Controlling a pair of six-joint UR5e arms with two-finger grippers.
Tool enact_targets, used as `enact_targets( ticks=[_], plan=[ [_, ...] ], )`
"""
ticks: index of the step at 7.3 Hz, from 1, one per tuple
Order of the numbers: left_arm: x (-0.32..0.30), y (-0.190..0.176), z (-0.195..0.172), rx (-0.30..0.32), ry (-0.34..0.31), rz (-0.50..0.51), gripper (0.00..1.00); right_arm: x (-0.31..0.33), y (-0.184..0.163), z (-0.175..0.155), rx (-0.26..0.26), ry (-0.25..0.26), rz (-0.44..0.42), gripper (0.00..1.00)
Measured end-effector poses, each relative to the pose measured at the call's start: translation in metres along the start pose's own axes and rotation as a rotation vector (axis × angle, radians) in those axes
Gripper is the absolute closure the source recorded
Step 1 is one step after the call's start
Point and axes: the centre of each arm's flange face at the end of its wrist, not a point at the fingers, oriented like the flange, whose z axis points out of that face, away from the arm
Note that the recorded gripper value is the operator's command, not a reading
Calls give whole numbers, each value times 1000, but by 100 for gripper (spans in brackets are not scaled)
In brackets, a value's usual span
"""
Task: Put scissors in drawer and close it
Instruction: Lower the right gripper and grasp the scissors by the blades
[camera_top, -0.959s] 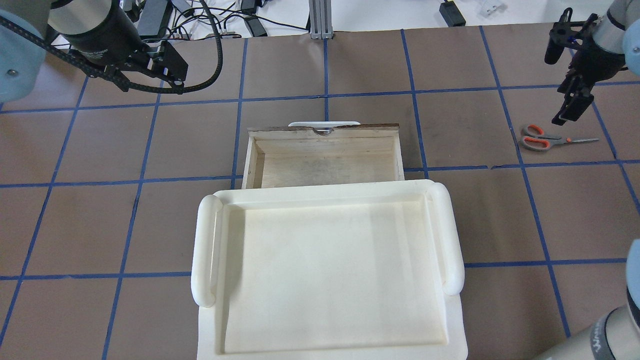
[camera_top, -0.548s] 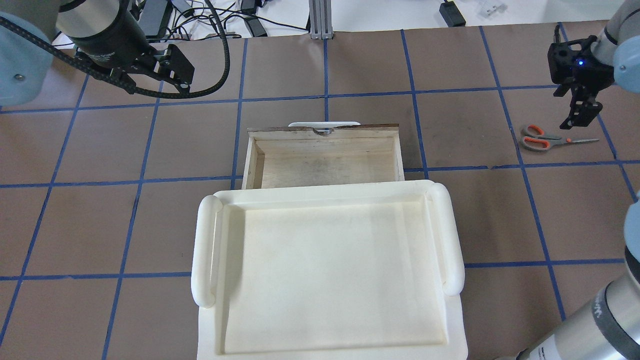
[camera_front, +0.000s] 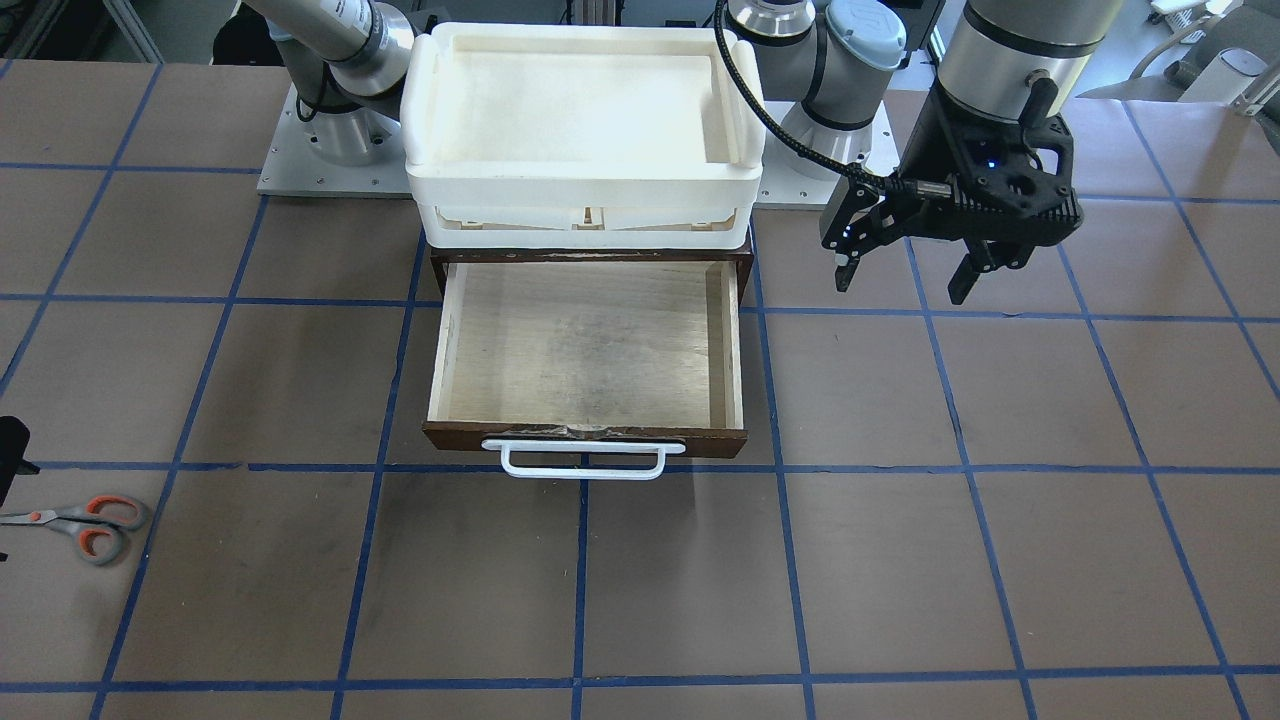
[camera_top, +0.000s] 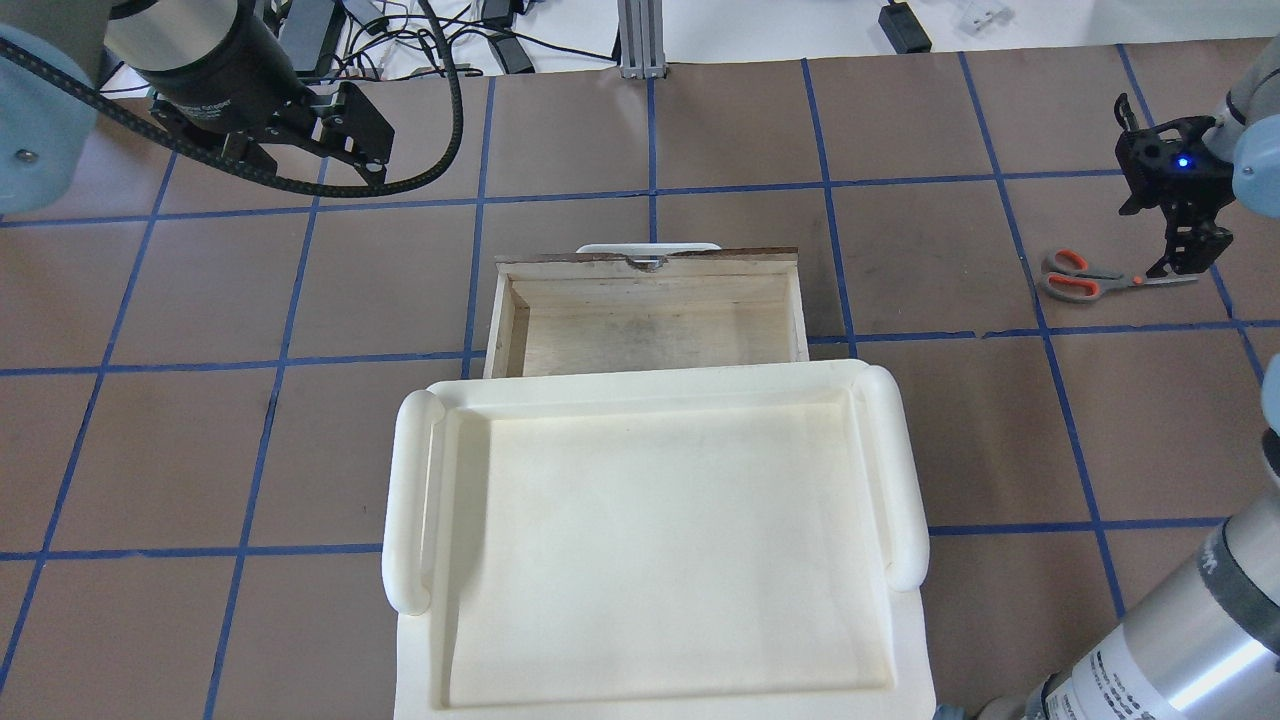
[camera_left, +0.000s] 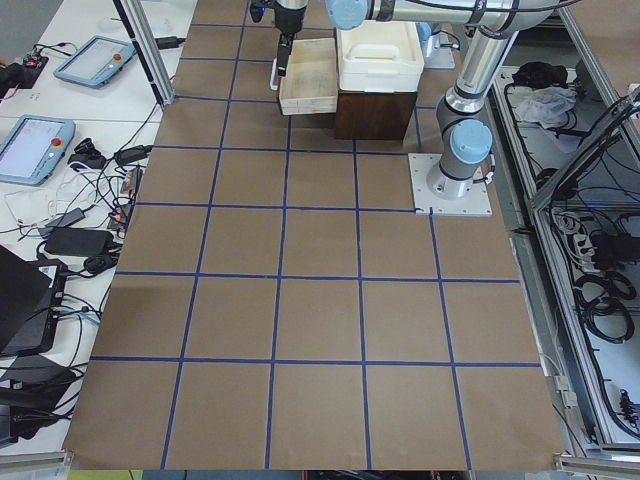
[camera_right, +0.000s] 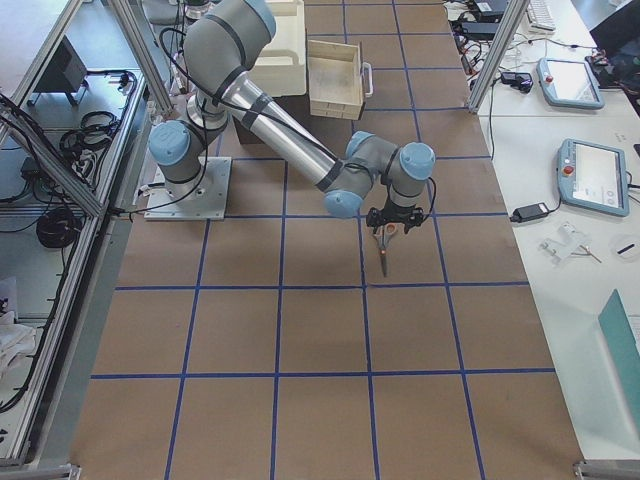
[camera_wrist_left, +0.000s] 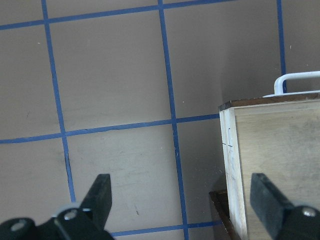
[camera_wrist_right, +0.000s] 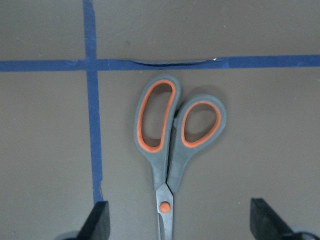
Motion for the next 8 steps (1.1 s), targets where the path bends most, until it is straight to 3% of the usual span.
enact_targets(
  ticks=[2, 3, 8],
  plan=[
    [1, 0, 1, -1, 1, 2, 0, 8, 5, 22, -15, 30, -7, 1],
    [2, 1, 0, -2, 0, 3, 0, 9, 6, 30, -10, 27, -8, 10],
    [4, 2, 2, -5, 1, 7, 0, 5, 3, 52, 22, -34, -9, 8]
  ],
)
